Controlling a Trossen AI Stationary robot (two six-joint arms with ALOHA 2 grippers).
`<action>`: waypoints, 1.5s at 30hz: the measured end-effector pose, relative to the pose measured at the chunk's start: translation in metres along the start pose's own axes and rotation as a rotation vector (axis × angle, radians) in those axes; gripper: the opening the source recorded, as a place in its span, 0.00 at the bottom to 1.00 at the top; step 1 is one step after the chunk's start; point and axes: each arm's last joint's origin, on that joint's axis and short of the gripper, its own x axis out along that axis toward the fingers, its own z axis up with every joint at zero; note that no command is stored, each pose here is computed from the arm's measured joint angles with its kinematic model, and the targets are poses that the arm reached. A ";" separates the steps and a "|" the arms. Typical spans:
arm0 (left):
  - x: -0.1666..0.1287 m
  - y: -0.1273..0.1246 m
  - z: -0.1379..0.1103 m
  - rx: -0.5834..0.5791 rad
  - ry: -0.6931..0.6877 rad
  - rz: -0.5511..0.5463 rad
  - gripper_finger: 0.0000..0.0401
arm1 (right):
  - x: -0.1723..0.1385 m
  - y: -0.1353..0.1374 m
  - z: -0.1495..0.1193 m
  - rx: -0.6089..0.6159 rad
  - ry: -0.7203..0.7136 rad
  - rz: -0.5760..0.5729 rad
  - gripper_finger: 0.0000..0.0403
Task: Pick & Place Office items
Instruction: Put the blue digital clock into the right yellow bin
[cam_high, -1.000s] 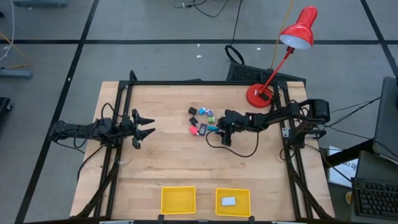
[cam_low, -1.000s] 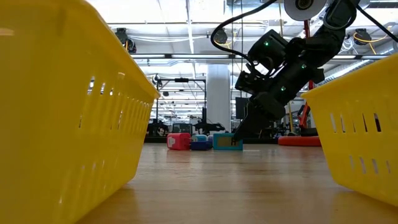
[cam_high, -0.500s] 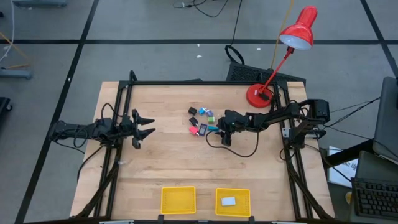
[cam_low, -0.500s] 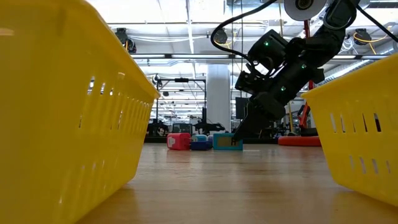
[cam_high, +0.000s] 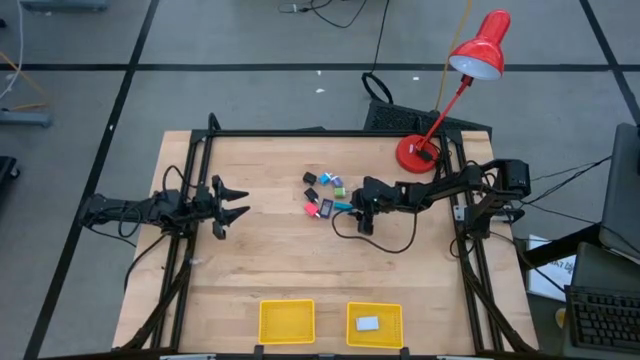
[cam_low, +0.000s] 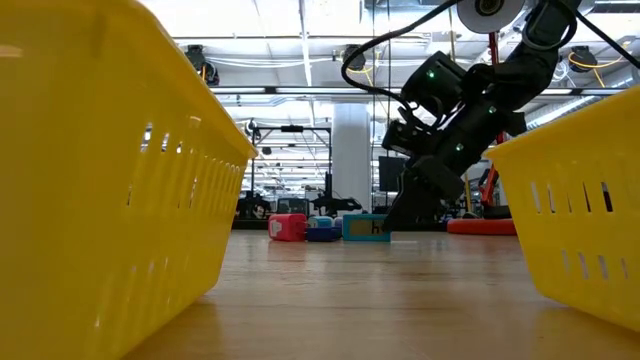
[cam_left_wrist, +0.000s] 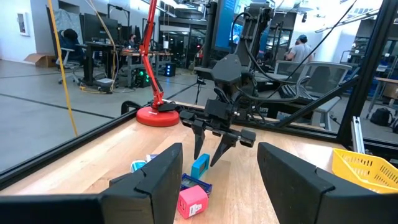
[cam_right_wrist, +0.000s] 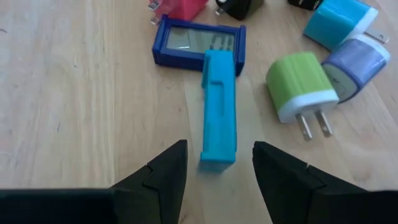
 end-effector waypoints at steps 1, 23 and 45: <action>0.000 0.000 0.000 0.000 0.000 0.000 0.53 | 0.000 0.000 -0.001 0.001 0.001 0.000 0.42; 0.000 0.000 0.000 0.000 0.000 0.000 0.53 | 0.000 0.000 0.005 0.001 -0.061 0.001 0.38; 0.000 0.000 0.000 0.000 0.000 0.000 0.53 | 0.000 0.000 0.004 0.000 -0.056 0.002 0.20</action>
